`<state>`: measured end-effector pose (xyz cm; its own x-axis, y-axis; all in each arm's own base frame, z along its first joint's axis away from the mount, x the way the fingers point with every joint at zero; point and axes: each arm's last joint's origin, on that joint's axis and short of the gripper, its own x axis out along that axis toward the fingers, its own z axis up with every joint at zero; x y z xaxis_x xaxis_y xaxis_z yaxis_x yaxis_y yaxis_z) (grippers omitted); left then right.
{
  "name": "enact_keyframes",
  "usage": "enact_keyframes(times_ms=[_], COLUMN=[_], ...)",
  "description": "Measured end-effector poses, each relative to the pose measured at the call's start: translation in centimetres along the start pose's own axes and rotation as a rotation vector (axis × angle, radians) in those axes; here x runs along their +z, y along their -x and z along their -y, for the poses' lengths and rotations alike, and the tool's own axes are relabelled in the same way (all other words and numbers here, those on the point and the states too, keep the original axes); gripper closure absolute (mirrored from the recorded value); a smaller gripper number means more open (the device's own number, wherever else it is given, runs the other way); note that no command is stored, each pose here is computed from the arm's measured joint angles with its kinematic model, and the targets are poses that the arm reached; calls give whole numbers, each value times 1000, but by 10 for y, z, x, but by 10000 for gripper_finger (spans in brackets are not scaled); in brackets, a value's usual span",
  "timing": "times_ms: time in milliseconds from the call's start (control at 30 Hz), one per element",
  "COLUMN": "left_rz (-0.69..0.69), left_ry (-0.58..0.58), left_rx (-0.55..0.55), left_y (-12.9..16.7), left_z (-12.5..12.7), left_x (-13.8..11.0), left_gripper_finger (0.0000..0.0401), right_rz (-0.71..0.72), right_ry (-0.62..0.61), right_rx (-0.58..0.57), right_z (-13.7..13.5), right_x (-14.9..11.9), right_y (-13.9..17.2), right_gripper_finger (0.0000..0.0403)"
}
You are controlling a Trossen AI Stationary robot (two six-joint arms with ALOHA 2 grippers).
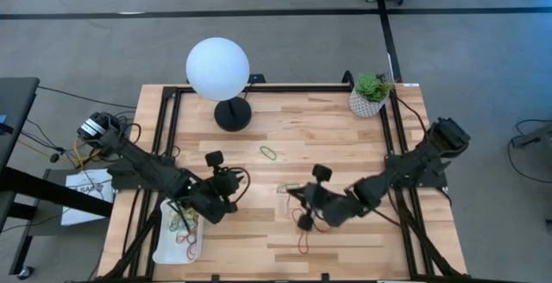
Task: Pick and place items into bin
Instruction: Put the right red rubber band into the white bin
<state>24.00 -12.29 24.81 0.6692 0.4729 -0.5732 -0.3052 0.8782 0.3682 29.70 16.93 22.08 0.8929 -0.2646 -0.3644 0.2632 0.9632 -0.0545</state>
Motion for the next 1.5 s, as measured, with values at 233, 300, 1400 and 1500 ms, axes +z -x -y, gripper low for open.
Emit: enact_keyframes(times_ms=[233,300,1400,1500], left_rz=[65,62,397,400], left_ry=[71,78,-119,-122], left_rx=[-6,0,-477,-510], left_y=[-11,-13,-25,-25], left_z=[-5,-7,12,13], left_x=[15,16,26,26], left_gripper_finger=[351,351,348,338], right_rz=[-61,-70,-30,-21], right_ry=[-82,-93,-222,-216], right_rx=[-12,-2,329,389], right_z=[22,24,6,1], right_x=[2,3,13,10], right_y=[-20,-22,-24,-32], right_gripper_finger=[400,400,401,401])
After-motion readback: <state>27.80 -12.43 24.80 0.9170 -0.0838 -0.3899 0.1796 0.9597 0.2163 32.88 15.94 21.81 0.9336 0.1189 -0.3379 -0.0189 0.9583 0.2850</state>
